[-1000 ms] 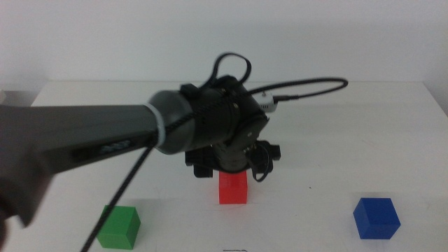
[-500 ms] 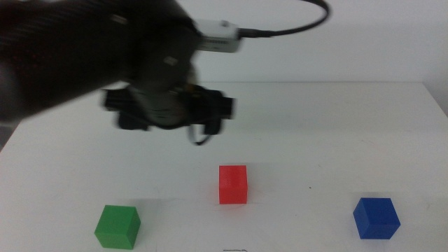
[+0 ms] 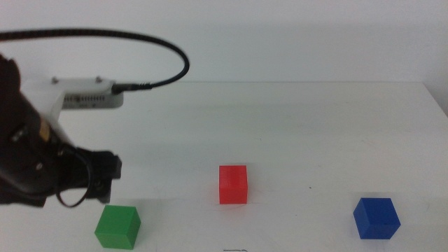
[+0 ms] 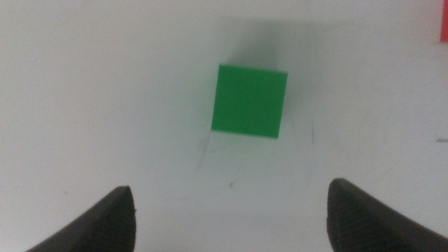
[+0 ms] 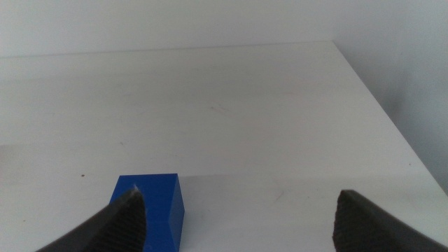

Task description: Stack red cubes first, then green, then blue cubes in a specific spot.

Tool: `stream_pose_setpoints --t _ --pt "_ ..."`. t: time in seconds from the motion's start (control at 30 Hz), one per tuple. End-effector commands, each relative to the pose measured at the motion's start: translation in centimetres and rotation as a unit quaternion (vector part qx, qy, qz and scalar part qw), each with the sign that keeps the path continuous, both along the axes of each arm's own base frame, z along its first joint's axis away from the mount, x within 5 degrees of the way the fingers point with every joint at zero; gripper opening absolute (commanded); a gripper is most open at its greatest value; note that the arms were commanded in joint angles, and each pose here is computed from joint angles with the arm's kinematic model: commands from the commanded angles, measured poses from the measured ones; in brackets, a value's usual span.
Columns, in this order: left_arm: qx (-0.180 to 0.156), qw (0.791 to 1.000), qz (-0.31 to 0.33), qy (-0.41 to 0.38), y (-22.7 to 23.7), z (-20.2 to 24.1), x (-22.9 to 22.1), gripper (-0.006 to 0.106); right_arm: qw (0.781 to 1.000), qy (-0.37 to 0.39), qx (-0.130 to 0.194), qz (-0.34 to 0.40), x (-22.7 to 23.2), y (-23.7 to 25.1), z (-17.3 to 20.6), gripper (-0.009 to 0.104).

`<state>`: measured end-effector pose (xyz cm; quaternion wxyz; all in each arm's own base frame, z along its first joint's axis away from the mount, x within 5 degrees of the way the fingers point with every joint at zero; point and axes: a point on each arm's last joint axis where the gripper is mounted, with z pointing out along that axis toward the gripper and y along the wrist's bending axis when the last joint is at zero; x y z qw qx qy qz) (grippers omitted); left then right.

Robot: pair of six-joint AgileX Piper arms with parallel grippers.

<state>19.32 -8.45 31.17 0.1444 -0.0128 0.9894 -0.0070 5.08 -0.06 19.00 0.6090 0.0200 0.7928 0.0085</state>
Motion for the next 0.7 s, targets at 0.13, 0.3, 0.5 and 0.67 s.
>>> stream_pose_setpoints --t 0.13,0.3,0.5,0.67 --pt "-0.030 0.999 -0.003 -0.031 0.00 0.33 -0.17 0.094 0.998 -0.061 -0.010 -0.001 -0.15 -0.04 1.63 0.080" --pt "-0.045 0.998 -0.004 -0.049 -0.26 0.47 0.14 0.094 0.998 -0.061 -0.010 -0.001 -0.15 -0.04 1.63 0.080" --pt "-0.051 0.998 -0.002 -0.046 -0.39 0.46 0.07 0.094 0.998 -0.061 -0.010 -0.001 -0.15 -0.04 1.63 0.080" --pt "-0.032 0.998 -0.008 -0.049 -0.26 0.22 0.44 0.094 0.998 -0.061 -0.010 -0.001 -0.15 -0.04 1.63 0.080"
